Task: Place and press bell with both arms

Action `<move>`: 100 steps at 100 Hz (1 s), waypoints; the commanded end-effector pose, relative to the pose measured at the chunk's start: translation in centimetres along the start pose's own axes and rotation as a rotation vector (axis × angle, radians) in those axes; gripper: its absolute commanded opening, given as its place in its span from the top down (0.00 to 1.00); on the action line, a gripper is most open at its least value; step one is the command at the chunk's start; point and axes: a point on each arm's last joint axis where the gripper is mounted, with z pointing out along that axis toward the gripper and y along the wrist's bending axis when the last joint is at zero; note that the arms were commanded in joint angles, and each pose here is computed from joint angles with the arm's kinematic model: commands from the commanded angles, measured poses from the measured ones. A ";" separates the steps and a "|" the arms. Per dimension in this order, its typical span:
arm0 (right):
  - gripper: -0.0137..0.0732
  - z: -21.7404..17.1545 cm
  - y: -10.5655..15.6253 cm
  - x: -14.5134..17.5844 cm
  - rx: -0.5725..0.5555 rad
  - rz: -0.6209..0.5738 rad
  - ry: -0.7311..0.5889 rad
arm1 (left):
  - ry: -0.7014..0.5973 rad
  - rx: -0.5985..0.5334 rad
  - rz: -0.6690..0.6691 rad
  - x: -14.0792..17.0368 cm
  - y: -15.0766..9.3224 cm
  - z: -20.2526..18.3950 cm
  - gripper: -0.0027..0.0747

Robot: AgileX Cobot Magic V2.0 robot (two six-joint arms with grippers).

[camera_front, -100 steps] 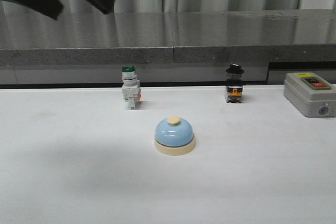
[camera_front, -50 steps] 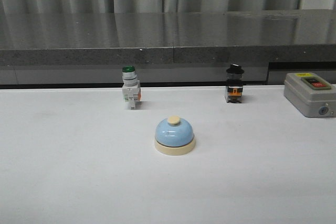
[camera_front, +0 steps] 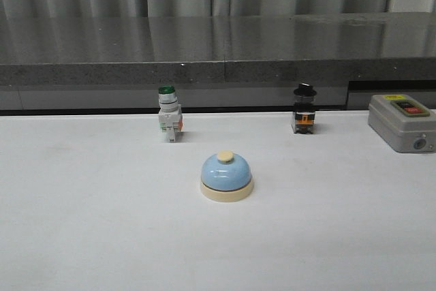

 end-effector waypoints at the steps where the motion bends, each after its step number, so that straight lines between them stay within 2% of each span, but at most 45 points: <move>1: 0.91 -0.2 0.0 -1.3 0.003 -0.009 -0.113 | -0.099 0.001 -0.018 -1.5 -0.1 -0.4 0.52; 16: 0.91 -0.2 0.0 -1.3 0.003 -0.009 -0.113 | -0.103 0.001 -0.018 -1.5 -0.1 -0.4 0.90; 21: 0.91 -0.2 0.0 -1.3 0.003 -0.009 -0.113 | -0.105 0.000 -0.018 -1.5 -0.1 -0.4 0.99; 100: 0.91 -0.2 0.0 -1.3 0.003 -0.009 -0.113 | -0.100 0.001 -0.017 -1.5 -0.1 -0.4 0.99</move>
